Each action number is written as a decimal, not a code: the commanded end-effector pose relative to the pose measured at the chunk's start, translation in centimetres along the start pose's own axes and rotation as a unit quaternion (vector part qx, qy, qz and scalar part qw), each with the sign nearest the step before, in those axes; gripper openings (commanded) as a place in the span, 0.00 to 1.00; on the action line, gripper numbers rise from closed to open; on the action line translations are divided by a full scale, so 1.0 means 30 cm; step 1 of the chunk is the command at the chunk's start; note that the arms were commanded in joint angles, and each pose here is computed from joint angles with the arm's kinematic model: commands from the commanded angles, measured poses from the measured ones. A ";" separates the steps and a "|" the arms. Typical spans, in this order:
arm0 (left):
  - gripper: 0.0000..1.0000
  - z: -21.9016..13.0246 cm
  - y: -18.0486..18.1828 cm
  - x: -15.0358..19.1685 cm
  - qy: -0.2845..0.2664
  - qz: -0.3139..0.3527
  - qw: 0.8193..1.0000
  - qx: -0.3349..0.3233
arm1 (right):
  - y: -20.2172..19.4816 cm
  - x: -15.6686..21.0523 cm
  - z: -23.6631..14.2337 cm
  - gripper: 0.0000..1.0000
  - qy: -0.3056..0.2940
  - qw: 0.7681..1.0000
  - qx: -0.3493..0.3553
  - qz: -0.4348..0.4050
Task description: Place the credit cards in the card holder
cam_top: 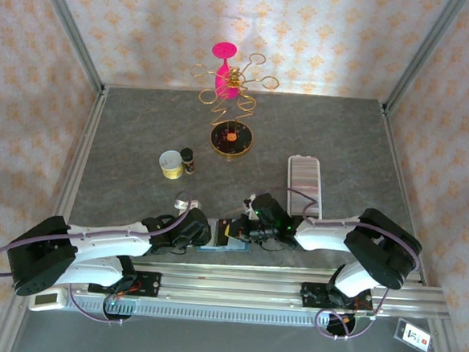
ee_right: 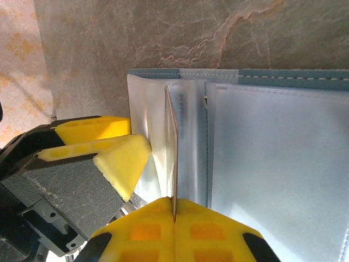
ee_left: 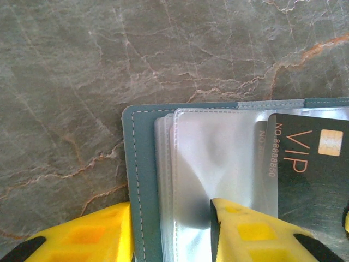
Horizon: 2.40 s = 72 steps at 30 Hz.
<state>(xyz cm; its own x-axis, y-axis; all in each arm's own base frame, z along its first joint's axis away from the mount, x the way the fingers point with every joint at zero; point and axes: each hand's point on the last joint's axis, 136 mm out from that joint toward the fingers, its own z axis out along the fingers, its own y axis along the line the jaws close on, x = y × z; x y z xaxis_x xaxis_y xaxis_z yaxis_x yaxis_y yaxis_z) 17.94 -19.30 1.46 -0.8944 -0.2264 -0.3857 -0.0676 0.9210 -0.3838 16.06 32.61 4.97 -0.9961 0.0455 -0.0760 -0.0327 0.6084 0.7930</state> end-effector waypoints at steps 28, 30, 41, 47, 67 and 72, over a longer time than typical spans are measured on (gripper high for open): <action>0.43 0.025 0.016 0.093 0.034 -0.059 0.996 0.055 | -0.044 0.041 0.069 0.03 0.060 0.998 0.031 -0.006; 0.43 0.020 0.005 0.088 0.030 -0.065 0.995 0.068 | -0.051 0.044 0.071 0.03 0.064 0.997 0.037 -0.008; 0.43 0.005 -0.039 0.087 0.023 -0.099 0.985 0.137 | -0.010 0.049 0.090 0.05 0.081 0.996 0.012 -0.020; 0.43 -0.002 -0.051 0.081 0.022 -0.112 0.982 0.152 | 0.038 0.018 0.099 0.10 0.068 0.997 0.001 -0.030; 0.40 -0.012 -0.047 0.065 0.018 -0.161 0.970 0.182 | -0.029 -0.097 0.018 0.44 -0.041 0.993 0.109 -0.010; 0.39 -0.007 -0.048 0.068 0.022 -0.163 0.969 0.184 | -0.041 -0.110 0.012 0.43 -0.054 0.991 0.121 0.003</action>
<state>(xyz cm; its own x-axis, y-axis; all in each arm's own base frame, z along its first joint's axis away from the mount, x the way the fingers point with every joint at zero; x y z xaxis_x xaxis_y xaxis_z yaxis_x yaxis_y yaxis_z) 17.96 -20.90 3.02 -0.8287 -0.5010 -0.2496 -0.1499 0.6282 -0.7635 18.43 32.65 3.67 -0.9906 0.0732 -0.1154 -0.0205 0.7556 0.6547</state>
